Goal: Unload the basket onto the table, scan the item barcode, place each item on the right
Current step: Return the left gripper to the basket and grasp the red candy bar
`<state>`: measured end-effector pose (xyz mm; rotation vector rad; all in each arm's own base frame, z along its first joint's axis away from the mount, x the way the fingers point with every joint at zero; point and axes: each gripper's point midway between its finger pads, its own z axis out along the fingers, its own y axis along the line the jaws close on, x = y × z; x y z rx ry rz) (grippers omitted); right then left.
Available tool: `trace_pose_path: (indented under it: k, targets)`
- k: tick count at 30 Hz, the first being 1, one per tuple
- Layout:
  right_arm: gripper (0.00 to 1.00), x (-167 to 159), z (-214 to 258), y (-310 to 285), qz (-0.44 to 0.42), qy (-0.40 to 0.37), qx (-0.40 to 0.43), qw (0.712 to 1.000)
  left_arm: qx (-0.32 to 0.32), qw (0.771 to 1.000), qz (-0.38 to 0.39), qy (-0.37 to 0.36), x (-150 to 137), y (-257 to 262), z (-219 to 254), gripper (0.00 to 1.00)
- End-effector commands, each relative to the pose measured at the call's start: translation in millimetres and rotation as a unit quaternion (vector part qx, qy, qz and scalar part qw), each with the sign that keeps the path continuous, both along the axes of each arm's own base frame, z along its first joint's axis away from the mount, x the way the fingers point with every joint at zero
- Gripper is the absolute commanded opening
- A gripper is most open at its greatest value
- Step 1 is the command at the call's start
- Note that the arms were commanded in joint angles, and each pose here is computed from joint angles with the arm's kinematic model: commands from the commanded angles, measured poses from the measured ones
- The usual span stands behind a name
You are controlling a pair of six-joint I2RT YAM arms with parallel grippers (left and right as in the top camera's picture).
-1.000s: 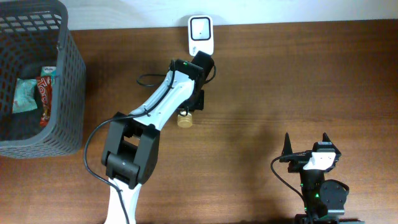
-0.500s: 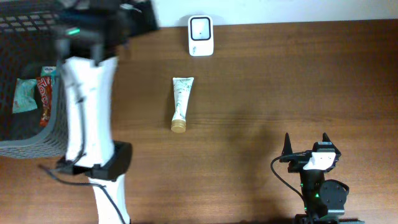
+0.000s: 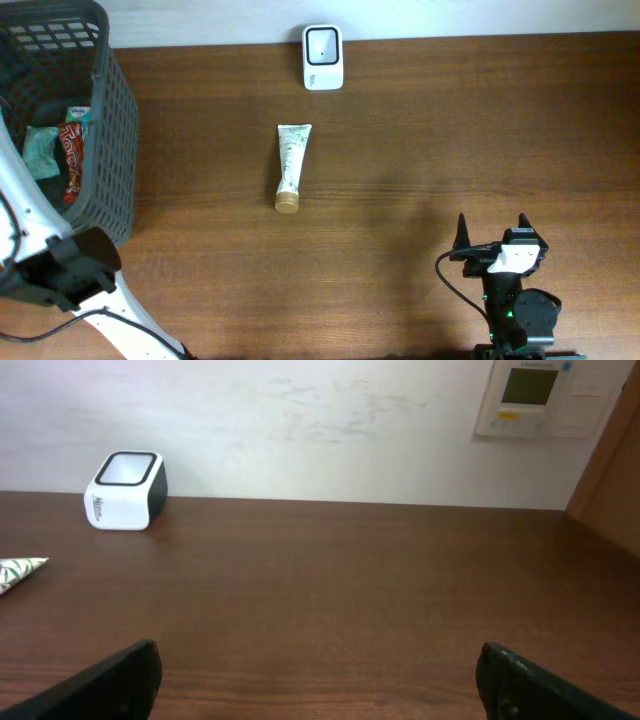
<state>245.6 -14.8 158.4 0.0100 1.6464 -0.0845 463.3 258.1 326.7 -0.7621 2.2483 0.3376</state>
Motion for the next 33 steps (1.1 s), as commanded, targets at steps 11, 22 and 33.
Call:
trace_pose_path:
  k: [11,22,33]
  targets:
    - [0.99,-0.1,-3.1,-0.1,-0.002,0.002,0.000,1.000,-0.017,0.977,-0.055,0.204,-15.6,18.1,-259.8,0.63]
    - [0.99,-0.1,-3.1,-0.1,-0.002,0.002,0.000,1.000,-0.046,0.973,-0.054,0.218,-32.5,4.3,-292.6,0.00]
    - [0.98,-0.1,-3.1,-0.1,-0.002,0.002,0.000,1.000,-0.073,0.975,-0.196,-0.076,-13.9,-76.6,-31.5,0.00]
